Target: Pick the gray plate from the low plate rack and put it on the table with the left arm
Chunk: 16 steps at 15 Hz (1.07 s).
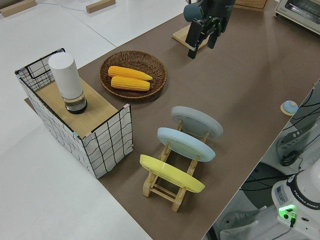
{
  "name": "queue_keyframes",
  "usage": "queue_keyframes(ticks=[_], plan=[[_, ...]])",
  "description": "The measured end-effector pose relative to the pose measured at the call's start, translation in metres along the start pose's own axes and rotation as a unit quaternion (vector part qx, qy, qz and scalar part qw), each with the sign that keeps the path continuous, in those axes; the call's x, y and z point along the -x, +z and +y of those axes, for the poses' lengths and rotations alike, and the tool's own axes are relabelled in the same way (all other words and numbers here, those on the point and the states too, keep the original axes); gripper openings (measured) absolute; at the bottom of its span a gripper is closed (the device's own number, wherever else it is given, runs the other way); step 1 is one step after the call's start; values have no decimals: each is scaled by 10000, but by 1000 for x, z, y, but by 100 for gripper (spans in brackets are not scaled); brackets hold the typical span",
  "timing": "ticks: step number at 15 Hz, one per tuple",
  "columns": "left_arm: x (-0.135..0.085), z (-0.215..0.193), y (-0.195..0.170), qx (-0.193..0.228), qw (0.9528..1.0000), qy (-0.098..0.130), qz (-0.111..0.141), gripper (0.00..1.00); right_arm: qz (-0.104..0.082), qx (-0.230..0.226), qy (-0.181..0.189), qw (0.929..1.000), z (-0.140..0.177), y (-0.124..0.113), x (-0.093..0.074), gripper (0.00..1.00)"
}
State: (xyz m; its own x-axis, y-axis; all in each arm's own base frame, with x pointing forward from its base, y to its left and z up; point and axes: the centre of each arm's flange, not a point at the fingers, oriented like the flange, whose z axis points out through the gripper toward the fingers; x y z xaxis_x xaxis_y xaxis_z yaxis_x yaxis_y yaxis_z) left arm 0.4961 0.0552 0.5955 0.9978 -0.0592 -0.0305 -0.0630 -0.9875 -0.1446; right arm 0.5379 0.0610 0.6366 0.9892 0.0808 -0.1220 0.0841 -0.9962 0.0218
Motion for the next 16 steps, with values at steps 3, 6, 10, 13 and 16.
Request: queue_keyframes(ticks=[3,6,10,13,16], plan=[[9,-11,21,-30,10000,-80,29,100,0,0,0,10000,0,0,0,99],[14,-15,40,4,9999,-113,18,100,0,0,0,10000,0,0,0,99],[15,-10,64,19,10000,-69,-30,100,0,0,0,10000,0,0,0,99],[19,-20,83,15,9999,-145,-54,99,0,0,0,10000,0,0,0,99],[25,-36,101,-80,9996,-223,-137,99,0,0,0,10000,0,0,0,99]])
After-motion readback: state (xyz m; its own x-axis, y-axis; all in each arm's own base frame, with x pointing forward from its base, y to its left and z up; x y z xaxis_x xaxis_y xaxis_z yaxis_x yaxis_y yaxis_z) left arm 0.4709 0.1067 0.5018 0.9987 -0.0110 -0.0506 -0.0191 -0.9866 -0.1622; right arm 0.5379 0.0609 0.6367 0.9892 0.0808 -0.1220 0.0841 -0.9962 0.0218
